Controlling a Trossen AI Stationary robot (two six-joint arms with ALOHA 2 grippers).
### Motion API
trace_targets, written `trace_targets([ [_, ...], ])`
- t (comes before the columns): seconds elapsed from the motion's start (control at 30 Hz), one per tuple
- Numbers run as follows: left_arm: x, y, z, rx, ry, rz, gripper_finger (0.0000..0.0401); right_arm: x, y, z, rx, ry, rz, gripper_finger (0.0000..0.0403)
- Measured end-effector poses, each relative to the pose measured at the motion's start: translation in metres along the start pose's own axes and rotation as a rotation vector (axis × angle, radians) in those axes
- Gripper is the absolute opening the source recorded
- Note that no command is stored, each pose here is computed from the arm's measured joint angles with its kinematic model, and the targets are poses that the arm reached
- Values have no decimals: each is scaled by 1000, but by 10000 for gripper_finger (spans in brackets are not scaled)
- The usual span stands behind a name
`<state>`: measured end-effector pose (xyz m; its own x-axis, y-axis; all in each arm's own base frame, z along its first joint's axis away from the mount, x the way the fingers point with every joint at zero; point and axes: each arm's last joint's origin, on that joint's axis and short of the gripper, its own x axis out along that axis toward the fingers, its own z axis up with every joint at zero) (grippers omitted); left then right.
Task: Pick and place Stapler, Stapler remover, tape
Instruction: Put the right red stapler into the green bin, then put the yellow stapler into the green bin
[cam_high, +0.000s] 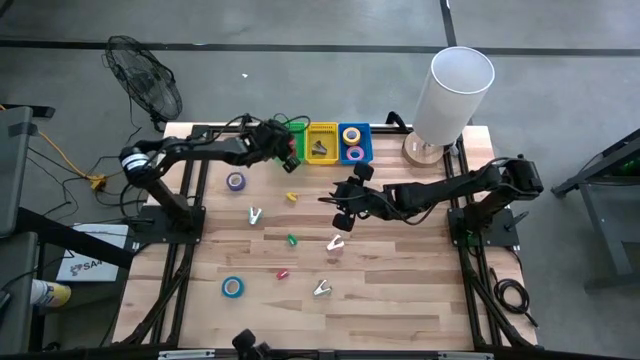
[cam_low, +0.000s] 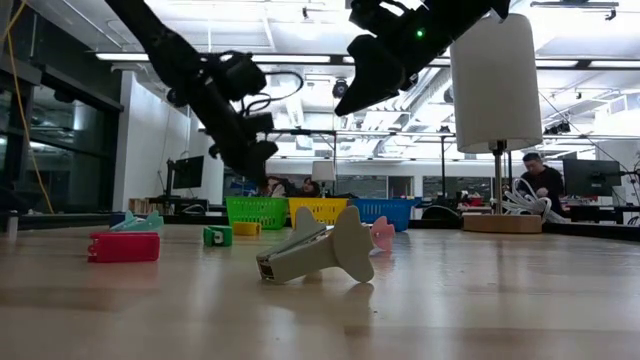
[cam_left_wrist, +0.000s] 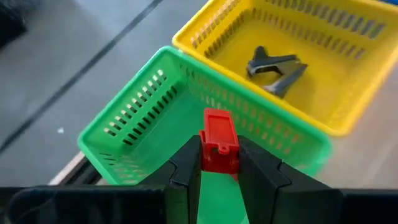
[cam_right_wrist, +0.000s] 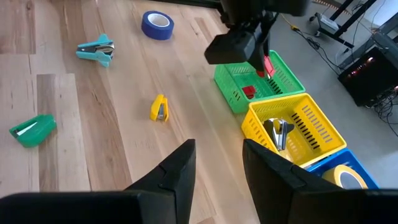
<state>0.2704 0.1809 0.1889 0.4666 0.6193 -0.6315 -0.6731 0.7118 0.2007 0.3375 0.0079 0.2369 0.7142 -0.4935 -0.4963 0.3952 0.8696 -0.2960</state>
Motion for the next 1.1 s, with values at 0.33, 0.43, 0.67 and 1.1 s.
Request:
trace_targets([
  [0.33, 19, 14, -12, -88, 68, -29, 81, 0, 0, 0, 0, 0, 1, 124],
  [0.43, 19, 13, -11, -89, 65, -45, 81, 0, 0, 0, 0, 1, 1, 124],
  [0.67, 19, 12, -12, -88, 68, -93, 100, 0, 0, 0, 14, 1, 13, 124],
  [1.1, 7, 13, -5, 51, 114, -183, 199, 0, 1, -5, -7, 48, 26, 124],
])
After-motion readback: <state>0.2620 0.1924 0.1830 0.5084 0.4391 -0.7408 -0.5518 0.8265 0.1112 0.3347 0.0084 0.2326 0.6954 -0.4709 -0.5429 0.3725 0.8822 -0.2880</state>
